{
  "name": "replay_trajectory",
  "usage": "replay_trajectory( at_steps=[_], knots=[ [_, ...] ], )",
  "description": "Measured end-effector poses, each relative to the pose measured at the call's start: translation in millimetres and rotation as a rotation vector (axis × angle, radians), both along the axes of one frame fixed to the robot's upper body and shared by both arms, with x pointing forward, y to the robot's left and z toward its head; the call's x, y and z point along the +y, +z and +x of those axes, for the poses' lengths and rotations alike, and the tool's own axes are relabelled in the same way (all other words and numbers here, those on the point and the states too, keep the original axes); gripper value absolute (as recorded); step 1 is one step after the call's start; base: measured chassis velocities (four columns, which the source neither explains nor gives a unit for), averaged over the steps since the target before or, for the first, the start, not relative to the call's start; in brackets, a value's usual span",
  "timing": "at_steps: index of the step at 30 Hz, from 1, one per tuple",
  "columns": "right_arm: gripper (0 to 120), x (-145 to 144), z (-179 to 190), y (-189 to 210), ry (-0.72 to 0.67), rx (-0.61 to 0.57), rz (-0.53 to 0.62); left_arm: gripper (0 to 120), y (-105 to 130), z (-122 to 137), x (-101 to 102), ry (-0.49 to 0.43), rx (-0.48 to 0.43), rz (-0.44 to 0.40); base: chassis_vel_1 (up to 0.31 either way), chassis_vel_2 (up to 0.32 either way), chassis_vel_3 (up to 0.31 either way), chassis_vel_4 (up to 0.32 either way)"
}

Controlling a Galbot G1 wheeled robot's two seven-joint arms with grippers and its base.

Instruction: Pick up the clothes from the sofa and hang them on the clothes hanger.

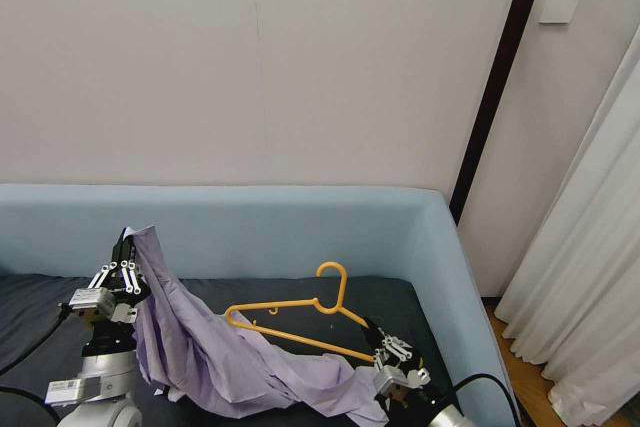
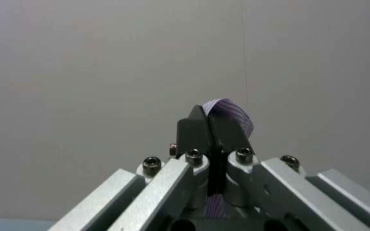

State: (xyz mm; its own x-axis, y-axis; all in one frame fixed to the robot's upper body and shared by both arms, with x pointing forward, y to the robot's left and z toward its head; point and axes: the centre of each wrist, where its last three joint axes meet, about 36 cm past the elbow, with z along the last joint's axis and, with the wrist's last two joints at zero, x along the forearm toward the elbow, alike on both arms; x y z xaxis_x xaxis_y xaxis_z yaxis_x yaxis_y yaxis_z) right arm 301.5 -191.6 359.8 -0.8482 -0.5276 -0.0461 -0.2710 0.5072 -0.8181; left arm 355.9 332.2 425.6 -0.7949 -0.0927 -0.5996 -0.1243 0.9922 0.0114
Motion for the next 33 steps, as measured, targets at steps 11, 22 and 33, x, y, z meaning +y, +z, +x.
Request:
replay_trajectory(
  at_steps=[11, 22, 33],
  knots=[
    [4, 26, -10, 7, 0.084, -0.034, 0.045, 0, -2, 2, -1, 0.004, 0.002, -0.006, 0.0, 0.0, 0.0, 0.0],
    [4, 31, 21, 20, 0.04, -0.191, -0.123, 0, -4, 7, -4, 0.0, 0.022, -0.031, 0.0, 0.0, 0.0, 0.0],
    [4, 57, 22, 18, 0.057, -0.151, -0.092, 0, -3, 7, -7, -0.009, 0.029, -0.04, 0.0, 0.0, 0.0, 0.0]
  ],
)
